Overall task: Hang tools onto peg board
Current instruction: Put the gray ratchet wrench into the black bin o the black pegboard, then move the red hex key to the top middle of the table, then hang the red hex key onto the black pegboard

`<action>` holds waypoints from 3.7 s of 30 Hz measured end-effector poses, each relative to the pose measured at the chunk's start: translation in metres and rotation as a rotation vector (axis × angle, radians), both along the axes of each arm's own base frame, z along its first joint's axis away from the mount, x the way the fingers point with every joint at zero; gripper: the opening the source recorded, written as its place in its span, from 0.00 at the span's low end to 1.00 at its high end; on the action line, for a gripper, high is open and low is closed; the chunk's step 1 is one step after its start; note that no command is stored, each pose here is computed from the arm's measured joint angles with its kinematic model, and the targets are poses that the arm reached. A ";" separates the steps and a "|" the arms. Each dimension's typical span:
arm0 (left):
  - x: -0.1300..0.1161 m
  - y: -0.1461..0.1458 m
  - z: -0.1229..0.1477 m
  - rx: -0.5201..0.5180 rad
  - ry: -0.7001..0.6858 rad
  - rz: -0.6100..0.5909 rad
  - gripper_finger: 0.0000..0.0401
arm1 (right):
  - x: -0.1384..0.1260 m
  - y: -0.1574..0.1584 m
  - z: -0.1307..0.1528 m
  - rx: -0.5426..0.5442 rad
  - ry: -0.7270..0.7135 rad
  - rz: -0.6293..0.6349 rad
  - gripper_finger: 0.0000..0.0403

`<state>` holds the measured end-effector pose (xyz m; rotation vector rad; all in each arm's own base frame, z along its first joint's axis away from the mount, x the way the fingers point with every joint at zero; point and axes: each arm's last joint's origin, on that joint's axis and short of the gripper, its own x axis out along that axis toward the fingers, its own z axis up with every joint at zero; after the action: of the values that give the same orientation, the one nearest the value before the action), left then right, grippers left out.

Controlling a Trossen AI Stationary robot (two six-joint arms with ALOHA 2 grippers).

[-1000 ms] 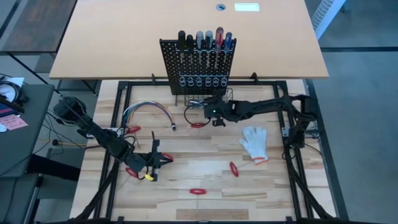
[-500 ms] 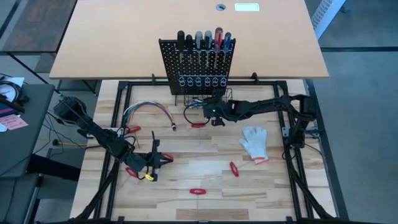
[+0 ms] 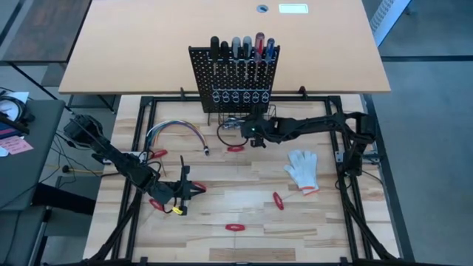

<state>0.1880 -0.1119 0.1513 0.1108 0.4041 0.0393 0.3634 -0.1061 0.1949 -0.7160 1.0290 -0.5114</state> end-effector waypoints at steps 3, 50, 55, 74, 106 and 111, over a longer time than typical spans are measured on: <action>0.000 0.000 0.000 0.000 0.000 0.000 0.00 | 0.003 -0.001 0.006 -0.024 0.000 -0.001 0.64; -0.001 0.000 -0.001 0.006 0.014 0.000 0.00 | 0.000 0.152 -0.006 0.379 -0.089 0.083 0.67; -0.001 0.000 -0.002 0.005 0.018 0.001 0.00 | -0.026 0.182 -0.017 0.502 -0.008 0.037 0.63; 0.000 0.000 0.000 0.004 0.005 -0.002 0.00 | -0.110 0.264 -0.033 0.749 0.317 -0.066 0.49; -0.001 0.000 -0.001 0.014 0.011 -0.005 0.00 | -0.003 0.132 -0.035 0.943 -0.189 -0.061 0.36; -0.001 0.000 -0.001 0.014 0.010 -0.005 0.00 | 0.003 0.114 -0.032 0.891 -0.230 -0.005 0.44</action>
<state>0.1873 -0.1120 0.1503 0.1254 0.4140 0.0369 0.3661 0.0077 0.1632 0.1364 0.9180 -0.0955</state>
